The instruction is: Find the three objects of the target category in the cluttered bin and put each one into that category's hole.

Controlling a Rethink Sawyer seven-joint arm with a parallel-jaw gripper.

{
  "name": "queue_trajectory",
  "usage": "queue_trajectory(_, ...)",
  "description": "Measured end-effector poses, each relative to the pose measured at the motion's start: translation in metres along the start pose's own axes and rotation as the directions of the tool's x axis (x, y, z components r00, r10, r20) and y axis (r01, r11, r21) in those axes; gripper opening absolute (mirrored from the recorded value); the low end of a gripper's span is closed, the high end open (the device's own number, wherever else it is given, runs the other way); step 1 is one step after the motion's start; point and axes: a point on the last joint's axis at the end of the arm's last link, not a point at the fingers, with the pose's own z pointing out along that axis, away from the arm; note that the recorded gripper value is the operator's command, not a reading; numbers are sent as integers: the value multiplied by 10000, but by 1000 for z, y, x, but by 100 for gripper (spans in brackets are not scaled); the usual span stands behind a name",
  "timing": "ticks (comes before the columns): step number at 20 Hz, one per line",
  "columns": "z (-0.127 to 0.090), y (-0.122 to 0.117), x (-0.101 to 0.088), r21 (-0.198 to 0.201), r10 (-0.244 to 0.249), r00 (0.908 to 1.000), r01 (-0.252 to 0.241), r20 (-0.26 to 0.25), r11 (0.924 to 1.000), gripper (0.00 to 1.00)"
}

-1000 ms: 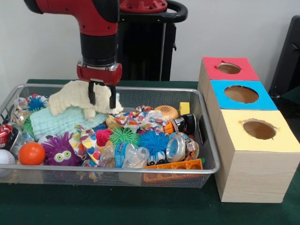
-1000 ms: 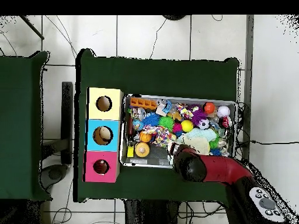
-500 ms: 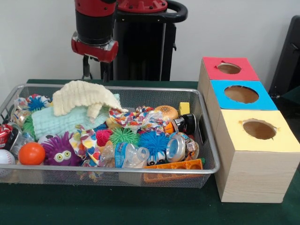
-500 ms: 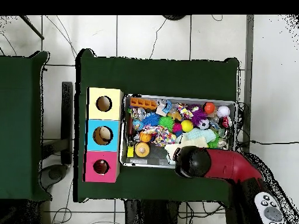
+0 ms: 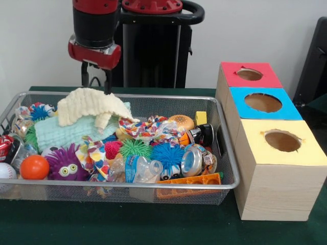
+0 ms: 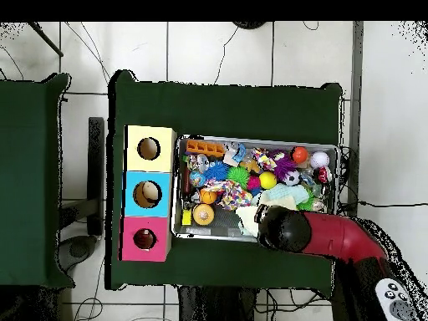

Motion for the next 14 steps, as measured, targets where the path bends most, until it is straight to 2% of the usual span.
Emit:
queue_trajectory(3, 5, -5, -21, -718, 322, 9937, -245, 1071, 9971, 100)
queue_trajectory(4, 8, -11, -38, -1255, 631, 9787, -389, 1954, 9913, 100)
queue_trajectory(5, 9, -13, -46, -1501, 781, 9676, -425, 2402, 9878, 100)
queue_trajectory(6, 11, -16, -55, -1776, 949, 9511, -432, 2940, 9832, 100)
queue_trajectory(8, 12, -18, -63, -2006, 1051, 9309, -352, 3498, 9790, 100)
queue_trajectory(9, 12, -18, -65, -2067, 1057, 9239, -296, 3678, 9780, 100)
queue_trajectory(12, 14, -11, -67, -2140, 812, 9106, 81, 4053, 9768, 100)
queue_trajectory(14, 15, -7, -65, -2060, 627, 9116, 245, 4063, 9782, 100)
